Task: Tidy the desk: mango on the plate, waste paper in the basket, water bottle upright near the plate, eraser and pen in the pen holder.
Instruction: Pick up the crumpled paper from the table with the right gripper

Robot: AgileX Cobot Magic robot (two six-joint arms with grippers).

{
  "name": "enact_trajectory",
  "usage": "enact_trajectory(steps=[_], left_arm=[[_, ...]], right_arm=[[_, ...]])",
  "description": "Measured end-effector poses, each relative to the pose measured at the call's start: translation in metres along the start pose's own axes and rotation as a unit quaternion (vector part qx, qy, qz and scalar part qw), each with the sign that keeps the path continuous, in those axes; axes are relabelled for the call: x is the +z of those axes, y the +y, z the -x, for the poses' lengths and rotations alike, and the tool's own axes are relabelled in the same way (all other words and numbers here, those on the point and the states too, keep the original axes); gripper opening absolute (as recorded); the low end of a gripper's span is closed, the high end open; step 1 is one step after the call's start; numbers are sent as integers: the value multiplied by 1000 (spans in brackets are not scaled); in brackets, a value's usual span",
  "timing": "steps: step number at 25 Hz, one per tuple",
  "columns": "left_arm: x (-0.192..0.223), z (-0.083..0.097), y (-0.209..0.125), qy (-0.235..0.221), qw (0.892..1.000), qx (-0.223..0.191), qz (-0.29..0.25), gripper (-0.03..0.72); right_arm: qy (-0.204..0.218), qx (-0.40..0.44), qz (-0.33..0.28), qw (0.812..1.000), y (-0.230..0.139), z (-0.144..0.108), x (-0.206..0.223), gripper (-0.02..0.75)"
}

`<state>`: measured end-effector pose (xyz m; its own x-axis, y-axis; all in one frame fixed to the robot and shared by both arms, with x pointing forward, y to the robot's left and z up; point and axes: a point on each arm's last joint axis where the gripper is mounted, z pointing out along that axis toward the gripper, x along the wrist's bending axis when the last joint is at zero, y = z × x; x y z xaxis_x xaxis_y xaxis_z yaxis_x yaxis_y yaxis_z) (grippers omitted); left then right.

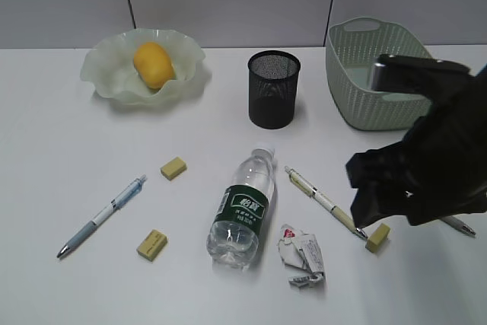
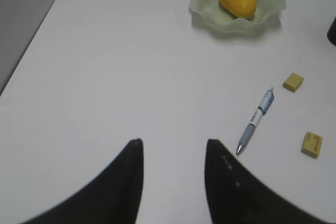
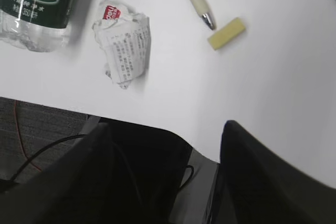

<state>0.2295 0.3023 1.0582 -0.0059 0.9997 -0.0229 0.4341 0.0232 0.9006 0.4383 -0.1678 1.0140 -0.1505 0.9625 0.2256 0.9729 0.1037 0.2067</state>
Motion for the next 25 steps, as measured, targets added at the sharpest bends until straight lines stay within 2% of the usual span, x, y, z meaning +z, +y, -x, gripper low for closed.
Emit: enact_trajectory(steps=[11,16,20,25], left_arm=[[0,0,0,0,1000,0,0,255],[0,0,0,0,1000,0,0,254],[0,0,0,0,1000,0,0,241],[0,0,0,0,1000,0,0,239]], right_arm=[[-8,-51,-52,997,18,-48,77,516],[-37,-69,-91,993,17,-51,111,517],[-57,-77,-96,991,18,-48,124,517],[-57,-76,-86,992,22,-48,137,517]])
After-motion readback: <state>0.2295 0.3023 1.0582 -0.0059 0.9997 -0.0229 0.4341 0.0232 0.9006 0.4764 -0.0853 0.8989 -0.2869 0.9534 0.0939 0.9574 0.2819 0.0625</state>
